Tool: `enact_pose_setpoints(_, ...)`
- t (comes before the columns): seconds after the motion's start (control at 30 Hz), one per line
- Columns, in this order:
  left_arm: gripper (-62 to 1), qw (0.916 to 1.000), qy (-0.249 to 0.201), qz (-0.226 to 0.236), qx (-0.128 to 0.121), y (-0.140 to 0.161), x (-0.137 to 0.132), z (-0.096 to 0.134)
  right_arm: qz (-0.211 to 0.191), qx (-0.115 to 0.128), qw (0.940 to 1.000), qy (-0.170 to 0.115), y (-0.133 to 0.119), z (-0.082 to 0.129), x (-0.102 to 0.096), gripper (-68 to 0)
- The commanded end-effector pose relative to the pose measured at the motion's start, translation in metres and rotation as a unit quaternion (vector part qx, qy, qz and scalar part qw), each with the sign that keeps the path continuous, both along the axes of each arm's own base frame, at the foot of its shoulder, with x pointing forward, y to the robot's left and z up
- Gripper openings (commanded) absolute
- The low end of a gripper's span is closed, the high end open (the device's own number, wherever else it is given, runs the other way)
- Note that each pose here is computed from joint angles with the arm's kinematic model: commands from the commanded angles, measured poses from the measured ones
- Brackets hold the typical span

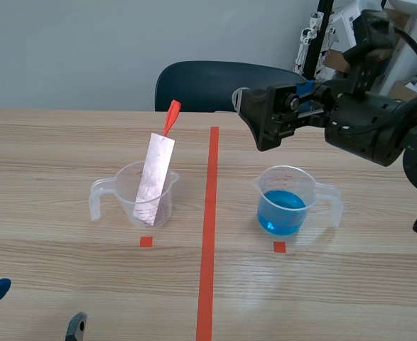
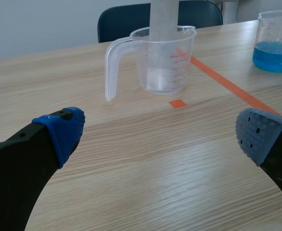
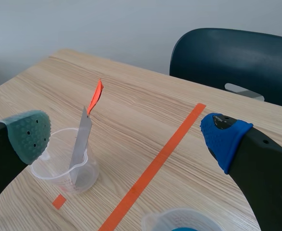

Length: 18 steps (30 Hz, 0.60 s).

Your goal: Do the redox reaction experiment. lift the metal plate out of the left beaker

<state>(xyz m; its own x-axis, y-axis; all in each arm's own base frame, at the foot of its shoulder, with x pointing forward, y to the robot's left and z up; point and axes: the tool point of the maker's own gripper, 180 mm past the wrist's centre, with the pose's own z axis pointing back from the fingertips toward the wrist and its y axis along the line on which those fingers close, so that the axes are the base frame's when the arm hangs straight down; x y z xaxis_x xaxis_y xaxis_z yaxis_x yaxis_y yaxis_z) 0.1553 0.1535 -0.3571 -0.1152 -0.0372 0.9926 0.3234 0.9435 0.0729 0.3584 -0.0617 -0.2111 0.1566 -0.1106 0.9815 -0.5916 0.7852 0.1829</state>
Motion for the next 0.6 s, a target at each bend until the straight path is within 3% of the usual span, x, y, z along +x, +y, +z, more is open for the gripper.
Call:
enact_pose_setpoints(0.0,1.4,0.9998,-0.019,-0.003,-0.011,0.003,0.003,0.010,0.002,0.019,0.9996,-0.022,0.003,0.016,0.006,0.4)
enact_pose_setpoints(0.23,1.4,0.9992,-0.025,-0.008,-0.030,-0.004,0.012,0.012,0.024,0.035,0.9991,0.000,0.021,0.006,0.012,0.4)
enact_pose_setpoints(0.47,1.4,0.9990,-0.031,-0.012,-0.032,-0.008,0.014,0.014,0.009,0.056,0.9980,0.029,0.025,-0.011,0.021,0.4)
enact_pose_setpoints(0.57,1.4,0.9987,-0.038,-0.014,-0.032,-0.008,0.014,0.017,0.001,0.069,0.9972,0.027,0.026,-0.011,0.032,0.4)
